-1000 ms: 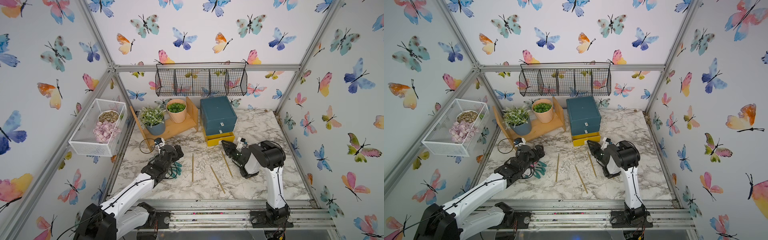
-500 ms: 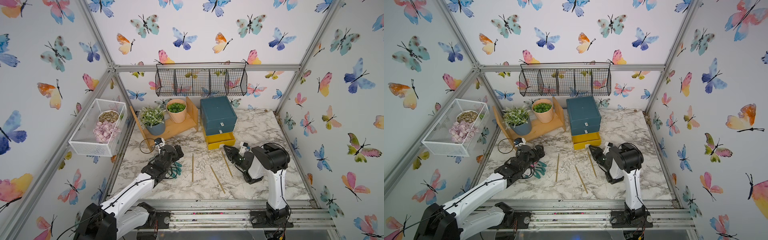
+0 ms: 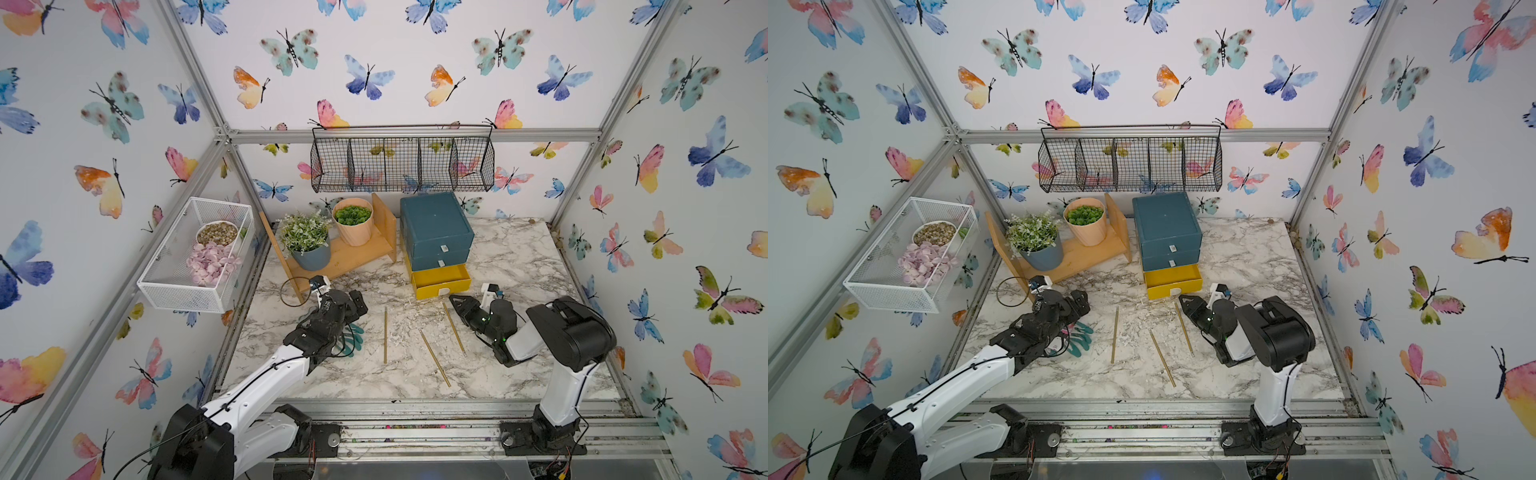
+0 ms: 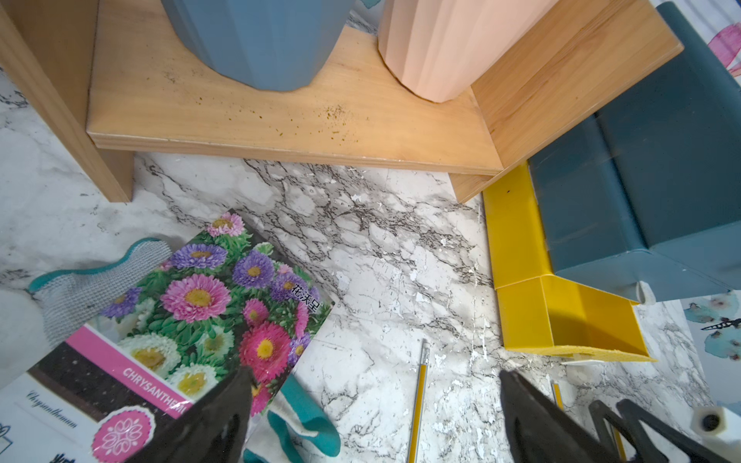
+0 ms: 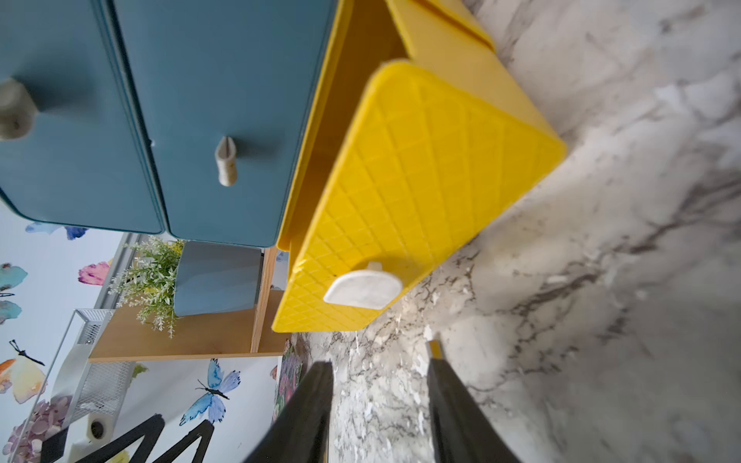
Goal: Please place the pencils in the drawer according to their color
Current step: Open the drawer in the storage box.
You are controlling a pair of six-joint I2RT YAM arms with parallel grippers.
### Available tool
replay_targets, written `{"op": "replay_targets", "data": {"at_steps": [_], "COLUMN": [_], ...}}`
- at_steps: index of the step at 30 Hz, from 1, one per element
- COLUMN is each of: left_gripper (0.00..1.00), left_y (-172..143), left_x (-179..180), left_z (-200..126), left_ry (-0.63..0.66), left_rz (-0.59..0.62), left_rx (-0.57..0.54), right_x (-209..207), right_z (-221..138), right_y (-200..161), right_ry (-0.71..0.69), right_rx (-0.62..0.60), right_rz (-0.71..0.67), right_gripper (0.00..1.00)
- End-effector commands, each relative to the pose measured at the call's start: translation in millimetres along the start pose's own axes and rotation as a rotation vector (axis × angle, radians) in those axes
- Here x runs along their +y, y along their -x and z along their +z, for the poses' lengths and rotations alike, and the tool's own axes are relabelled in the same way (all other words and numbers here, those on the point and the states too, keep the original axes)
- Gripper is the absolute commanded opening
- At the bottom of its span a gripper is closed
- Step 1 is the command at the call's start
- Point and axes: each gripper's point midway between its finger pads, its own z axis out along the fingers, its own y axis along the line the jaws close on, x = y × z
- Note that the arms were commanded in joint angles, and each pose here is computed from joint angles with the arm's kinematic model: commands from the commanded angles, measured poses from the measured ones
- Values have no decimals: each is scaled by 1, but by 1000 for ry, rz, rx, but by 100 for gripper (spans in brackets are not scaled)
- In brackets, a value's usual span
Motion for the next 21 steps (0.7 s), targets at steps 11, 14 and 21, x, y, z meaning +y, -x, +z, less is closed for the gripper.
{"op": "replay_targets", "data": {"at_steps": [11, 14, 21], "left_gripper": [98, 98, 98], "left_y": [2, 1, 2], "left_x": [-16, -16, -15], "left_z": [1, 1, 0], "left_ry": [-67, -70, -64], "left_rz": [0, -1, 0], "left_rx": [13, 16, 13], "right_x": [3, -2, -20], "right_z": [-3, 6, 27], "right_y": [78, 95, 122], "right_ry": [-473, -499, -484], "right_rx": [-24, 3, 94], "right_rz": [-323, -321, -298], "right_gripper": [53, 54, 53]}}
